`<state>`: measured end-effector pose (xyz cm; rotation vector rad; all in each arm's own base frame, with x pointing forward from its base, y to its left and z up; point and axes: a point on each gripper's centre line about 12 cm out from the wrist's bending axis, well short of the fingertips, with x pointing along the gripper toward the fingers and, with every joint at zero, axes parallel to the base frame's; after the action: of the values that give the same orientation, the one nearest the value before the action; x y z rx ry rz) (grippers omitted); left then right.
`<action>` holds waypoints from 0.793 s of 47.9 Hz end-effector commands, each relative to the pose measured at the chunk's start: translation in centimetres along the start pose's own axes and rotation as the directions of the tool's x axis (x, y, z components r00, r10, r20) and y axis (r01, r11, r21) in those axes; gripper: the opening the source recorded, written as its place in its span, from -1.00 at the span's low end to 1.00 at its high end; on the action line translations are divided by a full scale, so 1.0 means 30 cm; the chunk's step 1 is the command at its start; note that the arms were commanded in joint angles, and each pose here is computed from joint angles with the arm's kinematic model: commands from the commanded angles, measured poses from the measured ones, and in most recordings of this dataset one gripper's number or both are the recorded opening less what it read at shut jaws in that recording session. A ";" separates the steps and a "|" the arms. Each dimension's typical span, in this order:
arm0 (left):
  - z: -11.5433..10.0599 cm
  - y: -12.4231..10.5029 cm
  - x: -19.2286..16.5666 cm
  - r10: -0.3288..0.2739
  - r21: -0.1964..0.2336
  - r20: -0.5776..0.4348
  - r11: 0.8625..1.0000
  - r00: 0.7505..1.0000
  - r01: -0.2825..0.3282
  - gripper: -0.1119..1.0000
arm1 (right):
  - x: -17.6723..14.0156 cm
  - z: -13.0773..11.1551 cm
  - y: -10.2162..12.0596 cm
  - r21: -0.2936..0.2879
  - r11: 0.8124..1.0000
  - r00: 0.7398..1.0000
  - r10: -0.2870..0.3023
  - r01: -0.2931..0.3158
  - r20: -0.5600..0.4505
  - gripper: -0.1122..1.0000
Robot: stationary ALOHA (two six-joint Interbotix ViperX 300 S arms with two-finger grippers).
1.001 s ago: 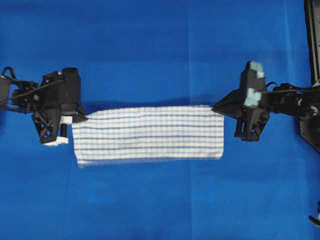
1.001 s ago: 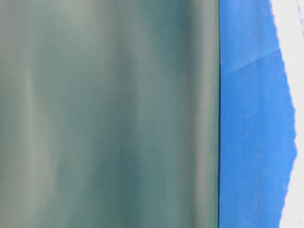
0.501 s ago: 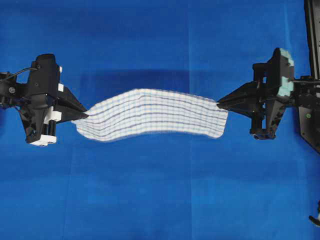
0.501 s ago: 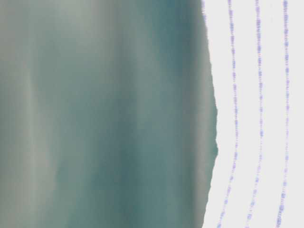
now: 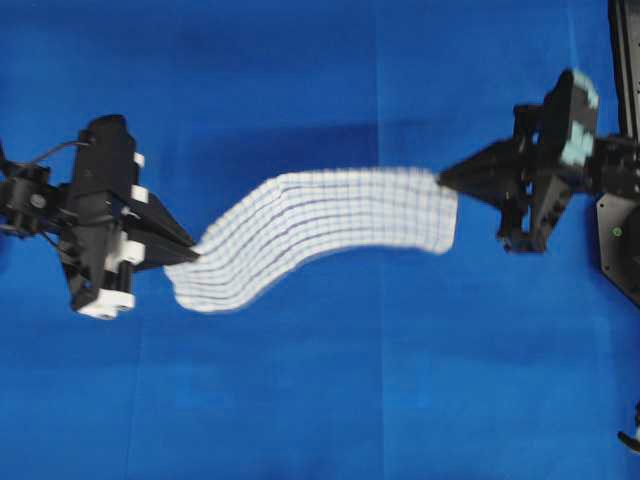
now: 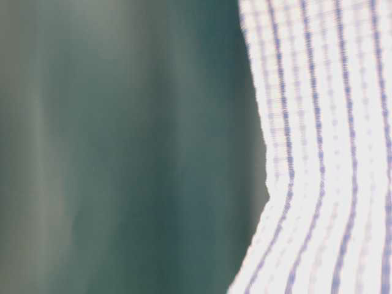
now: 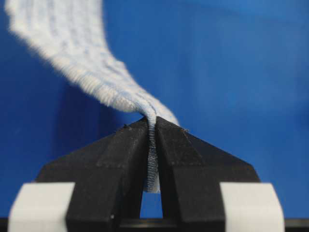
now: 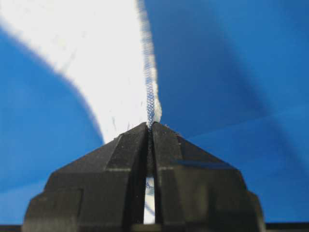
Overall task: Fold the blue towel.
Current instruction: 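Lift the towel and rotate it vertical, left gripper swinging down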
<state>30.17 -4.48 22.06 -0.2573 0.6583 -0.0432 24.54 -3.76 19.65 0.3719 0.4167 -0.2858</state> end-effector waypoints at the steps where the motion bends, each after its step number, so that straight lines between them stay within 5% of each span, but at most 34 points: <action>1: 0.077 -0.051 0.025 -0.038 0.005 0.057 0.999 0.998 0.038 -0.72 | 0.001 0.063 -0.014 0.014 1.000 0.998 -0.023 0.022 0.059 -0.87; 23: 0.241 -0.165 0.302 -0.085 0.026 0.103 0.996 0.991 0.082 -0.72 | -0.002 0.232 -0.008 -0.023 0.999 0.982 -0.029 0.034 0.185 -0.87; 38: 0.320 -0.229 0.416 -0.141 0.030 0.222 0.990 0.965 0.138 -0.72 | 0.014 0.268 -0.069 -0.009 0.995 0.977 -0.093 0.097 0.192 -0.87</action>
<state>45.23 -9.92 21.77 -0.2743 0.4869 -0.1332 26.57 -8.37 24.81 0.3081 0.2681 -0.3957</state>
